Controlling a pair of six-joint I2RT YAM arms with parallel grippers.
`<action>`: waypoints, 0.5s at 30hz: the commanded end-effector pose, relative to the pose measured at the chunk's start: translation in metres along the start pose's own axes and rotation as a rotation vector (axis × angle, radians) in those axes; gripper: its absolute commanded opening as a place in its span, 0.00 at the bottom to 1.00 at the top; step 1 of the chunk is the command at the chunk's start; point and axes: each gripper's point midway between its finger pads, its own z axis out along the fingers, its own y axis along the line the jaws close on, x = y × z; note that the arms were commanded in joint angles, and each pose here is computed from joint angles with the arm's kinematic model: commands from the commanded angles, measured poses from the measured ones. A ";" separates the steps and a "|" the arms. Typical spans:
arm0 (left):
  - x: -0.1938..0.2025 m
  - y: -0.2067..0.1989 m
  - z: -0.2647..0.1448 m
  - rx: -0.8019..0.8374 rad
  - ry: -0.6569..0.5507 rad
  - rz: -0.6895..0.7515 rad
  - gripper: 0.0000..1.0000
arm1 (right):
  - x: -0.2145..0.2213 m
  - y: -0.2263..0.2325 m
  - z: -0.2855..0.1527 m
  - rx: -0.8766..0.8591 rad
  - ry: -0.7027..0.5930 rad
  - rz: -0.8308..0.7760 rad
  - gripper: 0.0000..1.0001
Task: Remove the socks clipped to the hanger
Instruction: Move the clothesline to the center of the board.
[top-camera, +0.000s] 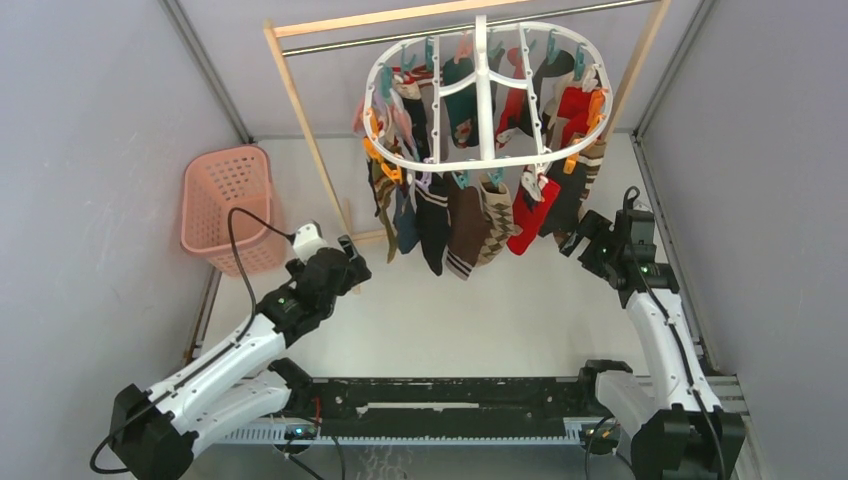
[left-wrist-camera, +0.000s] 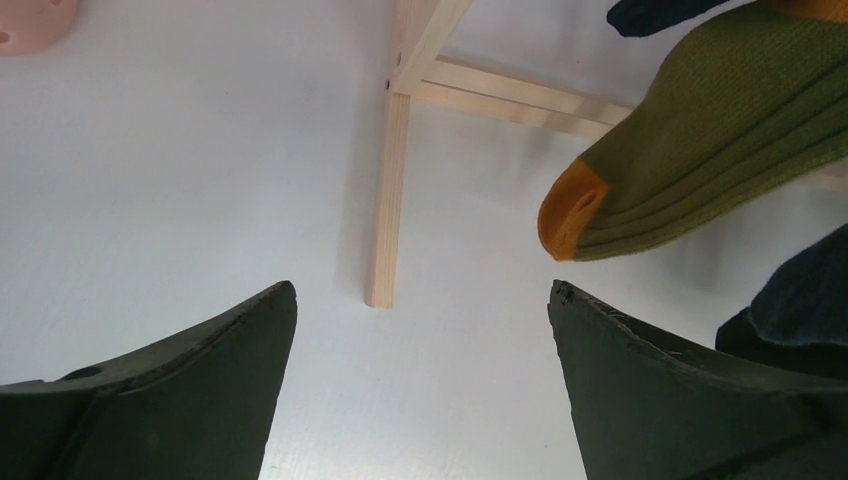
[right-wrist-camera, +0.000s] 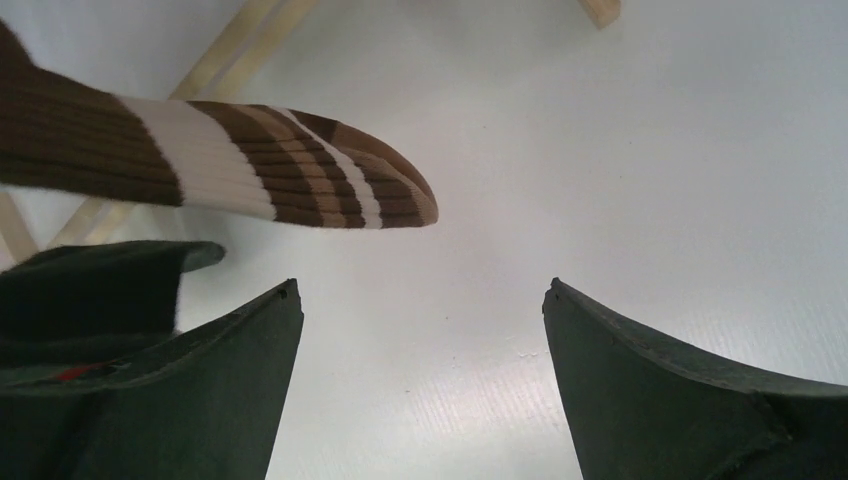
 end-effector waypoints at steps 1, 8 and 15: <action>0.004 -0.004 0.010 0.012 0.003 -0.043 1.00 | -0.016 0.008 0.005 -0.020 -0.029 -0.016 0.96; 0.009 0.000 0.020 -0.017 0.023 -0.056 1.00 | -0.011 0.004 0.026 -0.001 0.020 -0.024 0.95; 0.019 0.002 0.029 -0.031 0.059 -0.044 1.00 | -0.001 -0.007 0.044 0.054 0.078 -0.017 0.90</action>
